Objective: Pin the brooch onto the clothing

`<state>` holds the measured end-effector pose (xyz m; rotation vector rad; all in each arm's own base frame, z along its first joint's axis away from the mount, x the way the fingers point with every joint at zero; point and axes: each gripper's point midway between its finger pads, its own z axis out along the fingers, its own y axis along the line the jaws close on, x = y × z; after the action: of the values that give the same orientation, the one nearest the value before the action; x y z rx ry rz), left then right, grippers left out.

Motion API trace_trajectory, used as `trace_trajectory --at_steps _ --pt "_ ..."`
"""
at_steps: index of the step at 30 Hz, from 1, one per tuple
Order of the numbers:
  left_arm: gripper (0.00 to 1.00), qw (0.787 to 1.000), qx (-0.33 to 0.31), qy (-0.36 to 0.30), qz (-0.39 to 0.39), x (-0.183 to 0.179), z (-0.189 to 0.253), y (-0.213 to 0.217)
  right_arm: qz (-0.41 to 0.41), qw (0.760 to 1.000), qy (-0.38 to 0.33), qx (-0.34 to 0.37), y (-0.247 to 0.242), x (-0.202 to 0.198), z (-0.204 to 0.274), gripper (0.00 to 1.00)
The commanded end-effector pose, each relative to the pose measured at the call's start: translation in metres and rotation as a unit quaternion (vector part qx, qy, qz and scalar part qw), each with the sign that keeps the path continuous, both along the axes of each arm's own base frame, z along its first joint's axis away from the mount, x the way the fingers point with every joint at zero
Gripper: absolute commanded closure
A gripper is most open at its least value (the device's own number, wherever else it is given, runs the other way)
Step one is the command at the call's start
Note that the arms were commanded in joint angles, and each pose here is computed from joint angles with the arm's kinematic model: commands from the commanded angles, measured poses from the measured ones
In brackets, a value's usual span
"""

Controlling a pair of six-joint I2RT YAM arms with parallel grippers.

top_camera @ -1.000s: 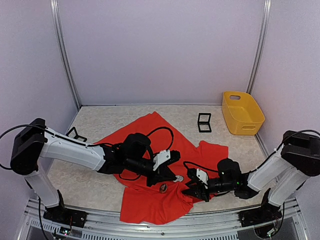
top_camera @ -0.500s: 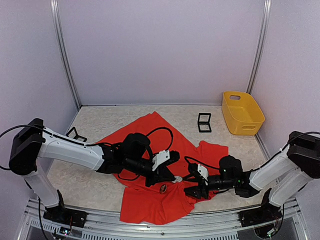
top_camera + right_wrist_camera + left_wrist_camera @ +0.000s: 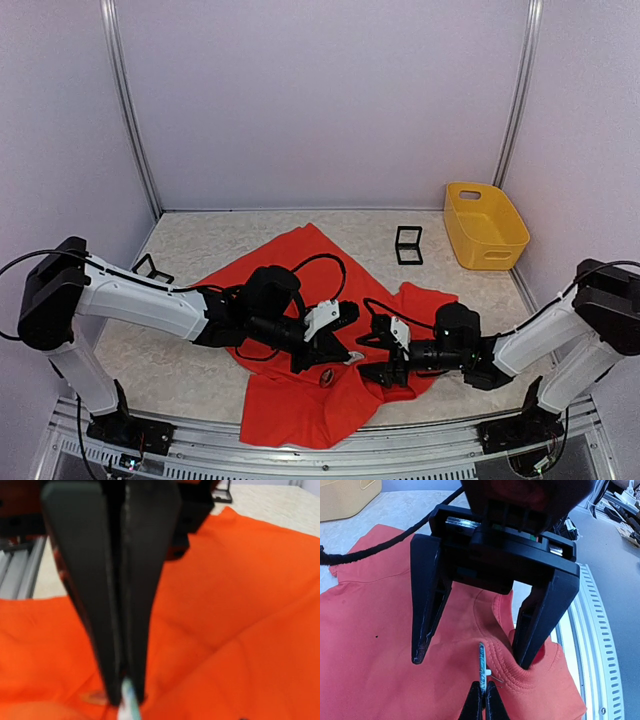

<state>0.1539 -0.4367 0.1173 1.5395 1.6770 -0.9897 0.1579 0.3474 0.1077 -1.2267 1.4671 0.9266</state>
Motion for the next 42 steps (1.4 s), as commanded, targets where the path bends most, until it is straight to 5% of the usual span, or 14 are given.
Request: trace_trajectory --at_steps 1,9,17,30,42 --pt "1.0 1.0 -0.009 -0.016 -0.002 -0.001 0.013 0.001 -0.026 0.999 -0.003 -0.041 -0.023 -0.004 -0.012 0.39" --pt "1.0 1.0 -0.006 -0.021 -0.004 0.001 0.014 -0.002 -0.111 0.987 0.078 -0.086 -0.071 -0.009 -0.034 0.39" --pt "1.0 1.0 -0.007 -0.022 0.001 0.003 0.017 -0.002 -0.096 0.994 -0.052 0.003 -0.055 0.003 0.046 0.35" --pt "1.0 1.0 -0.007 -0.017 0.005 0.003 0.017 -0.002 0.013 0.999 -0.051 0.005 0.005 -0.005 0.023 0.3" --pt "1.0 1.0 -0.009 -0.017 0.001 0.001 0.018 -0.002 -0.01 1.0 -0.028 0.004 0.011 0.004 0.008 0.56"
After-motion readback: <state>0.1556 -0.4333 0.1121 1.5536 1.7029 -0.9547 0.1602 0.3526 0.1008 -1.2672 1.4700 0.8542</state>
